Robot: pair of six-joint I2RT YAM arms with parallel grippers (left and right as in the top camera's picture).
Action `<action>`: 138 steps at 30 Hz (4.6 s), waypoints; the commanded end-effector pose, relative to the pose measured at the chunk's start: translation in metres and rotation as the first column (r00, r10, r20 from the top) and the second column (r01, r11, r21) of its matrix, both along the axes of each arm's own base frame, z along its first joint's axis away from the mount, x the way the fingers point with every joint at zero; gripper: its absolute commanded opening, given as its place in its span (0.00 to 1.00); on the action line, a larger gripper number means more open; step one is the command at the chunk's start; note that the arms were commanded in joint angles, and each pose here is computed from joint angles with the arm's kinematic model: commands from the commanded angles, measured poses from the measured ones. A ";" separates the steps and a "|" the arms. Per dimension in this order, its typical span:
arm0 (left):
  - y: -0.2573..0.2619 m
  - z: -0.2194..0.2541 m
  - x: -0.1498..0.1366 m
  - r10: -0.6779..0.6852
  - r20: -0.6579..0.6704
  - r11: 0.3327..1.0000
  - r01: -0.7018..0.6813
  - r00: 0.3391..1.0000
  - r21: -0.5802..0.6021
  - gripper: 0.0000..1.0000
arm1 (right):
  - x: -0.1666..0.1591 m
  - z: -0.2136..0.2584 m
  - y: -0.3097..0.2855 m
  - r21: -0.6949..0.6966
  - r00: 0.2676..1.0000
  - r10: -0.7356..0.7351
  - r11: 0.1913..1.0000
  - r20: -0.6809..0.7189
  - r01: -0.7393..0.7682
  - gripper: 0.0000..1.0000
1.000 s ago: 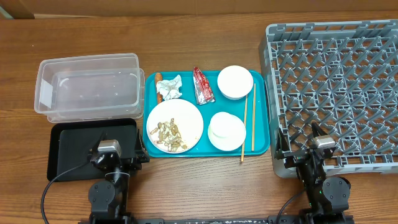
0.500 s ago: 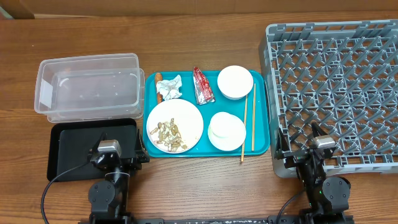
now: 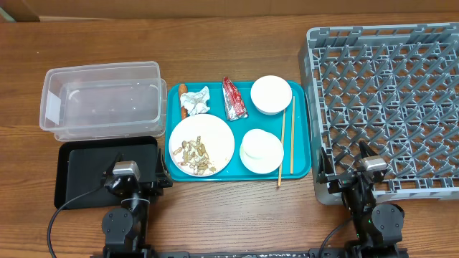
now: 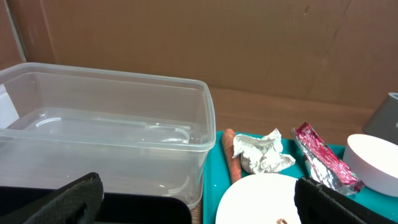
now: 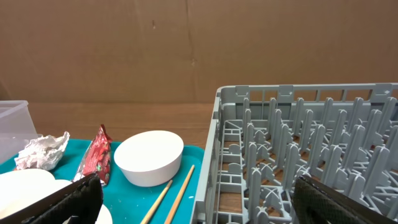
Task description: Sort waste into correct bins and load items into the dishwasher
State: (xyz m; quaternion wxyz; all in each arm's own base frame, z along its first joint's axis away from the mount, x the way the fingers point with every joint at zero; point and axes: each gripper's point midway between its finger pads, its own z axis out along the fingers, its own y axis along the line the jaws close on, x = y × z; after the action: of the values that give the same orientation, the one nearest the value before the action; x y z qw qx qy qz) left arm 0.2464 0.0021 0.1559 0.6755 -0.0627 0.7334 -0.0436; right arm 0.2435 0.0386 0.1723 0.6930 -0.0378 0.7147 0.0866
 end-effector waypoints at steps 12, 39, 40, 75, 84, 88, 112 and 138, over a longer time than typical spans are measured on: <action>-0.001 0.001 0.000 -0.008 0.010 1.000 0.008 1.000 0.011 1.00 | 0.000 -0.002 0.000 -0.004 1.000 -0.001 1.000 0.003 0.001 1.00; -0.051 0.062 -0.011 -0.297 0.213 0.955 0.292 0.931 0.058 1.00 | -0.013 0.032 0.025 0.331 0.987 0.158 0.933 -0.013 -0.145 1.00; -0.050 0.078 -0.015 -0.292 0.243 0.956 0.284 0.925 0.067 1.00 | -0.016 0.038 0.025 0.332 0.987 0.157 0.932 -0.018 -0.142 1.00; -0.114 0.144 0.069 -0.519 -0.617 0.852 0.421 0.592 -0.312 0.98 | 0.049 0.067 0.115 0.398 0.480 0.412 0.907 -0.775 -0.135 1.00; -0.109 0.125 0.067 -0.375 -0.709 0.918 0.345 0.597 -0.195 1.00 | 0.051 -0.002 0.131 -0.042 0.481 -0.035 0.999 -0.876 -0.003 1.00; -0.109 0.125 0.066 -0.374 -0.711 0.921 0.330 0.596 -0.207 1.00 | 0.055 -0.021 0.137 -0.071 0.449 -0.076 0.997 -0.891 0.028 0.93; -0.175 0.039 0.062 -0.431 -0.858 0.859 0.419 0.279 -0.295 0.49 | 0.067 -0.023 0.112 -0.025 0.408 -0.071 0.993 -0.910 0.118 0.81; -0.252 -0.074 0.081 -0.328 -0.936 0.830 0.512 0.128 -0.221 0.04 | 0.068 -0.025 0.096 0.016 0.359 -0.059 0.979 -0.931 0.204 0.82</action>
State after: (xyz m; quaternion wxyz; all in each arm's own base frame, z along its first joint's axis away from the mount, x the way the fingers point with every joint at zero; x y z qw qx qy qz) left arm 0.3174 -0.2459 0.0696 0.0465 0.1904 0.9731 -0.1213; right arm 0.3062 0.1324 0.1317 0.1584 0.1167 0.9780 0.0698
